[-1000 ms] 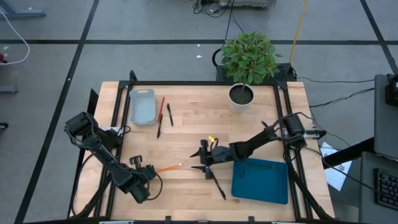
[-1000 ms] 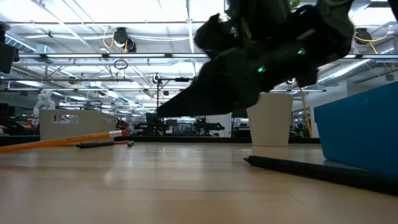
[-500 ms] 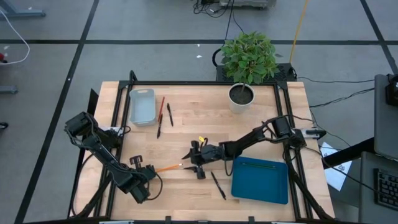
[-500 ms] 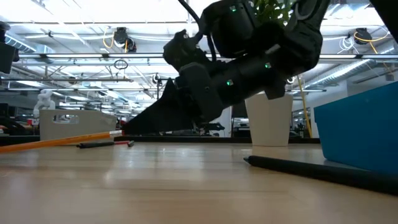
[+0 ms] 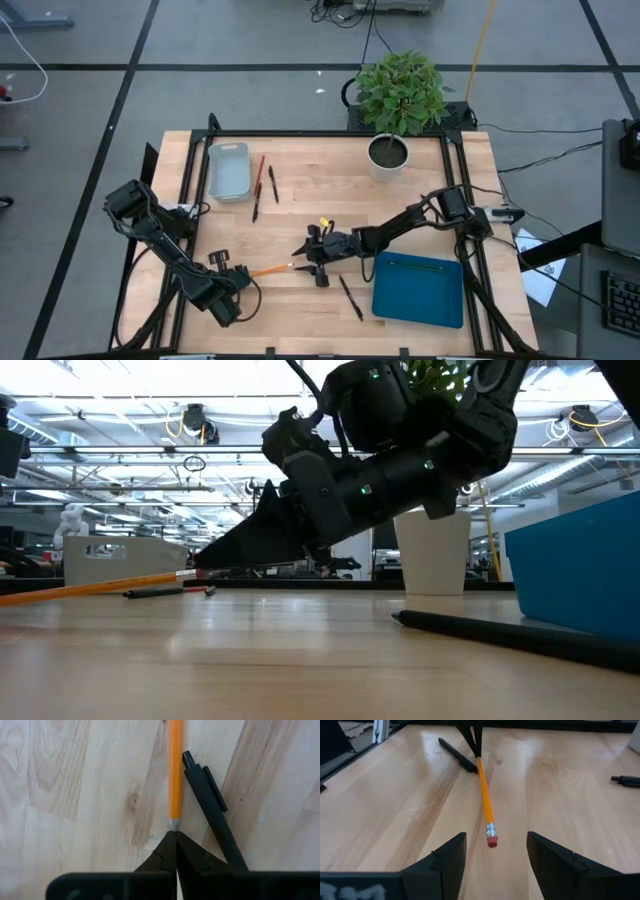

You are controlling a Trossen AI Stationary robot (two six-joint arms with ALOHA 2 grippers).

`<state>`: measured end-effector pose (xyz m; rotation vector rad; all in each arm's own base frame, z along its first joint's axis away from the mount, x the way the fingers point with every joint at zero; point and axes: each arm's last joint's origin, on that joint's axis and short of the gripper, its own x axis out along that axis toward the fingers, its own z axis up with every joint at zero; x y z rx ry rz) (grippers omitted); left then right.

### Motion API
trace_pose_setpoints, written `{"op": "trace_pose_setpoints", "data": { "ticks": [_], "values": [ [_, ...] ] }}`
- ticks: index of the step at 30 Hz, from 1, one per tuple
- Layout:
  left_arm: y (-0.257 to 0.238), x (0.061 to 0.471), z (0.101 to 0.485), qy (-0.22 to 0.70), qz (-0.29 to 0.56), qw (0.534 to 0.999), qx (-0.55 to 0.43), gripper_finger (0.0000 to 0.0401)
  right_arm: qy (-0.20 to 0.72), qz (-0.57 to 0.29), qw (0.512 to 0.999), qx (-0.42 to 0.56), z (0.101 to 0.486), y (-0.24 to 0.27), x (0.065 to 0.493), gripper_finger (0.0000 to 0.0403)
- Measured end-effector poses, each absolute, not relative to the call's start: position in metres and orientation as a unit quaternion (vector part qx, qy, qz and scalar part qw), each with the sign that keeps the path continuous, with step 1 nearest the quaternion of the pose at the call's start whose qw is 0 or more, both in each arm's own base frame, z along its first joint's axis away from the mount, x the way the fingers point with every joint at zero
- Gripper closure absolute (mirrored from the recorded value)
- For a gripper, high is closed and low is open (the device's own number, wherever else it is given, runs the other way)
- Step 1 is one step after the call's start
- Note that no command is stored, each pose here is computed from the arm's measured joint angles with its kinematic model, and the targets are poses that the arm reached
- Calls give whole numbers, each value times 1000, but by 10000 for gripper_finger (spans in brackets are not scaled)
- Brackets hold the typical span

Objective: Sort pens & pencils
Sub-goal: Put the yellow pencil into the blue bin

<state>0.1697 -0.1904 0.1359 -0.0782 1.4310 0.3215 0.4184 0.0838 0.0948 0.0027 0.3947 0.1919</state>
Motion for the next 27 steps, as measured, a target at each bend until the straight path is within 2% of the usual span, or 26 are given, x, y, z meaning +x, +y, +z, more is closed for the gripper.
{"op": "trace_pose_setpoints", "data": {
  "ticks": [6,19,23,27],
  "values": [
    [-190,170,136,653,147,743,-36,400,194,93,976,13,83,84,420,239],
    [-191,170,136,651,146,744,-37,400,189,95,977,4,81,86,431,271],
    [-191,170,136,651,146,744,-37,400,195,95,976,3,80,86,430,306],
    [-191,170,136,651,146,744,-37,400,195,95,976,1,80,86,430,361]
  ]
}}
